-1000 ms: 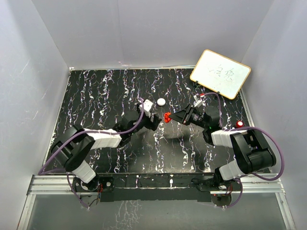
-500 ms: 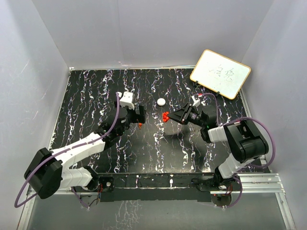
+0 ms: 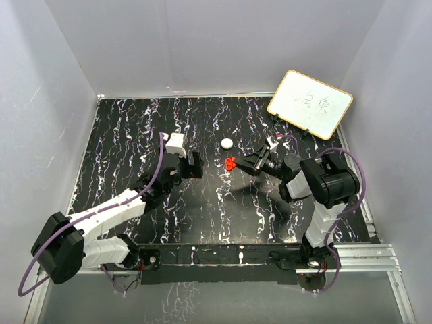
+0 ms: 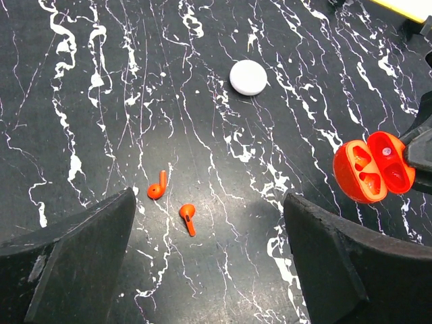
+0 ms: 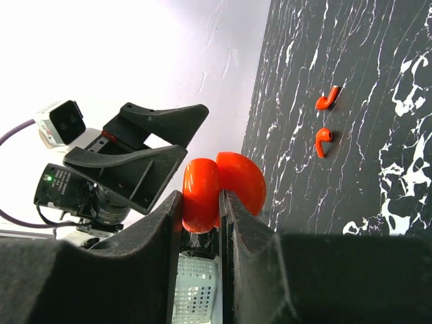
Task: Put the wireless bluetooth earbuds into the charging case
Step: Pick up the earbud from the center of the board.
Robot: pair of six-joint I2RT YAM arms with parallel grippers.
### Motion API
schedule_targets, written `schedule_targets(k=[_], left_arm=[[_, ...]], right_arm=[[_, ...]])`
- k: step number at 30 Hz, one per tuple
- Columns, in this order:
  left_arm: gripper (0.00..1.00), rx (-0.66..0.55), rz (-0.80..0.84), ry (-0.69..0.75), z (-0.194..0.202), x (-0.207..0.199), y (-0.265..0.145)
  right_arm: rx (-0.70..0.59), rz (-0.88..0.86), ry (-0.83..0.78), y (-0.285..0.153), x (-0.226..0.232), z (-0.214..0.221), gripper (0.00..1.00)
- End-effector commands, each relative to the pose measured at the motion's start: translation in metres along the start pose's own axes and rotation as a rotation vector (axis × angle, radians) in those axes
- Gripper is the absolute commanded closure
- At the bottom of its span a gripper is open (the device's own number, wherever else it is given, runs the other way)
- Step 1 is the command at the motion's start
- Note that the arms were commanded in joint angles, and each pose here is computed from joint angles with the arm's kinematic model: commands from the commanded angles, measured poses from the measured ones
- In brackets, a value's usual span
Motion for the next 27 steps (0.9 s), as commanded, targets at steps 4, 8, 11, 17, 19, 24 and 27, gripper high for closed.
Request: schedule_targets(k=[4, 8, 11, 17, 19, 24, 27], left_arm=[[0.12, -0.008, 0.008, -0.028, -0.001, 0.001, -0.005], [0.12, -0.006, 0.014, -0.027, -0.001, 0.001, -0.006], [0.12, -0.001, 0.017, -0.026, 0.001, 0.001, -0.006], [0.16, 0.082, -0.033, -0.034, 0.014, 0.006, -0.003], [0.17, 0.129, -0.060, -0.042, 0.020, 0.007, -0.001], [0.23, 0.232, -0.090, -0.067, 0.041, 0.010, 0.006], [0.30, 0.264, -0.091, -0.075, 0.053, 0.013, 0.011]], right_arm=[[-0.036, -0.111, -0.099, 0.003, 0.023, -0.011, 1.00], [-0.038, -0.107, -0.100, 0.003, 0.023, -0.011, 1.00], [-0.042, -0.100, -0.105, 0.003, 0.022, -0.012, 1.00], [-0.037, -0.068, -0.122, 0.004, 0.019, -0.013, 1.00], [-0.039, -0.050, -0.131, 0.004, 0.018, -0.013, 1.00], [-0.046, -0.031, -0.159, 0.006, 0.021, -0.018, 1.00], [-0.044, -0.032, -0.166, 0.007, 0.023, -0.019, 1.00]])
Point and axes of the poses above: each gripper's point midway between its finger pads, its own y axis out along the fingers, its own x axis along the line the jaws close on, z = x × y, the point moved 6 cm from there along -y, back along the fingers, and after that the axes turned 14 degrees about -y, right-handed, at the moved point
